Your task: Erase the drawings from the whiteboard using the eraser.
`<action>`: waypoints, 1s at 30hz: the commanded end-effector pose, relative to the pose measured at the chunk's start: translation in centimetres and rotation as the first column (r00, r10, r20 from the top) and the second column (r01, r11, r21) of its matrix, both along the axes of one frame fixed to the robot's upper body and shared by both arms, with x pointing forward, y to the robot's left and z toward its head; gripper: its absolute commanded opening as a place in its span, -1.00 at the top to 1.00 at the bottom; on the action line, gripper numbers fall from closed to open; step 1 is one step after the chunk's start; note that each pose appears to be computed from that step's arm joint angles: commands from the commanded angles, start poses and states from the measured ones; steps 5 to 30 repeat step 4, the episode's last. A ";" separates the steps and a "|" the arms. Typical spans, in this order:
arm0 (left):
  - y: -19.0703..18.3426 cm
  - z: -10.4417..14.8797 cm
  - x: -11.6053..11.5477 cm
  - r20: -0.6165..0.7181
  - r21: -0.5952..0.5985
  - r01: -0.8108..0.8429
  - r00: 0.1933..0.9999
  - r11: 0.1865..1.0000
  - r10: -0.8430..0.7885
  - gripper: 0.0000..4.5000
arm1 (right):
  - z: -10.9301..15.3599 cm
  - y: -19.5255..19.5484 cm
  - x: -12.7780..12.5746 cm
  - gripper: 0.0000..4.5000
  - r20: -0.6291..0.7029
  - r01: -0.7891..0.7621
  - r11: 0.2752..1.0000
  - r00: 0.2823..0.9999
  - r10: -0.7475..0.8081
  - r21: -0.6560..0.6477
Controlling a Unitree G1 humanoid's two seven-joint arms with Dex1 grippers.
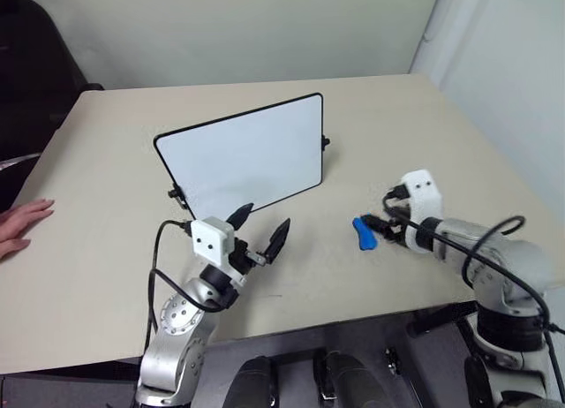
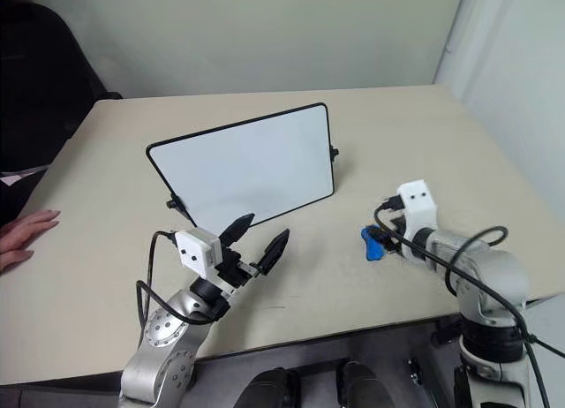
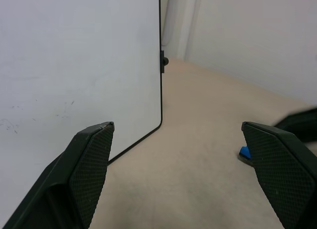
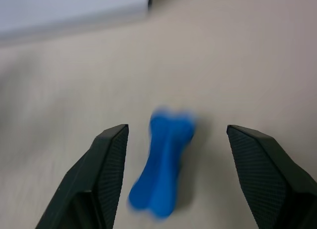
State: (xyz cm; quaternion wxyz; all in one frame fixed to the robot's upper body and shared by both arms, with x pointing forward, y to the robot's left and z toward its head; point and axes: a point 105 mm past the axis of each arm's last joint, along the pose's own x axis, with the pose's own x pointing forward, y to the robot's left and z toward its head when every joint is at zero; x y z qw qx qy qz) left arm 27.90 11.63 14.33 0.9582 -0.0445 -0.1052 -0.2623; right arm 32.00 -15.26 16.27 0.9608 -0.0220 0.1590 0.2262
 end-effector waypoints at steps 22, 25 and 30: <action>-0.6 1.1 -0.1 0.053 -0.012 0.023 0.998 1.000 -0.022 -1.00 | 4.2 1.6 -2.1 -0.52 0.273 -0.138 0.985 0.956 0.107 0.099; -0.6 1.1 -0.1 0.053 -0.012 0.023 0.998 1.000 -0.022 -1.00 | 4.2 1.6 -2.1 -0.52 0.273 -0.138 0.985 0.956 0.107 0.099; -0.6 1.1 -0.1 0.053 -0.012 0.023 0.998 1.000 -0.022 -1.00 | 4.2 1.6 -2.1 -0.52 0.273 -0.138 0.985 0.956 0.107 0.099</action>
